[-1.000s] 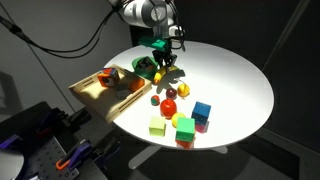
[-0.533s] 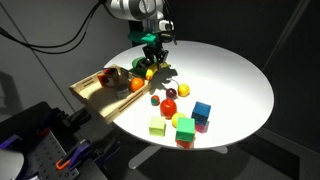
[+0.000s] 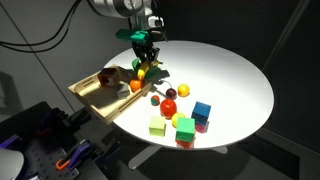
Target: Put the banana in the crate
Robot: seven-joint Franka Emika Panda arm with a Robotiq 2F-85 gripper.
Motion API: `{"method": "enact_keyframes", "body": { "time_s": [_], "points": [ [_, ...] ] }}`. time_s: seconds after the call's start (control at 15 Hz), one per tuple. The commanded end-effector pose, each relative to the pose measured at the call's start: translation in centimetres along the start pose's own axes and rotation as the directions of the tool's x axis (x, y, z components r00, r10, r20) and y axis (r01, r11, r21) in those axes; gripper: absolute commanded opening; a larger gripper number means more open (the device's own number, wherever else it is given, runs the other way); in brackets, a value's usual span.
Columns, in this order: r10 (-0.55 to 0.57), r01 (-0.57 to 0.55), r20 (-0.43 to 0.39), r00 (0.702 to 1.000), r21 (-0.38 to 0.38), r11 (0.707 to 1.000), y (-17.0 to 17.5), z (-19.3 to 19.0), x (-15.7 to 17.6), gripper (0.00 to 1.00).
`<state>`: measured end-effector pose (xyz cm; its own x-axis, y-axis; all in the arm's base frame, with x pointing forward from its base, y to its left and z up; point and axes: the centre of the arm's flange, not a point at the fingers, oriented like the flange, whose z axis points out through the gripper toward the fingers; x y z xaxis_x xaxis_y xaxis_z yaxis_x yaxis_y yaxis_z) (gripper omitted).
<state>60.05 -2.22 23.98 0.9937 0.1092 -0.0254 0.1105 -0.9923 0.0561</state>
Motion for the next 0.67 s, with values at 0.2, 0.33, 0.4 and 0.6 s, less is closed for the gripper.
{"method": "enact_keyframes", "body": {
  "time_s": [0.2,0.33,0.4,0.6],
  "points": [
    [-0.036,0.037,-0.063,0.997,0.005,0.999,-2.0,-0.6,-2.1,0.16],
    [-0.029,0.029,-0.043,0.999,0.007,1.000,-1.9,0.4,-1.1,0.16],
    [-0.029,0.030,-0.043,0.999,0.007,1.000,-2.0,0.5,-1.1,0.41],
    [-0.030,0.030,-0.038,0.999,0.008,1.000,-2.0,0.8,-1.2,0.41]
  ]
}}
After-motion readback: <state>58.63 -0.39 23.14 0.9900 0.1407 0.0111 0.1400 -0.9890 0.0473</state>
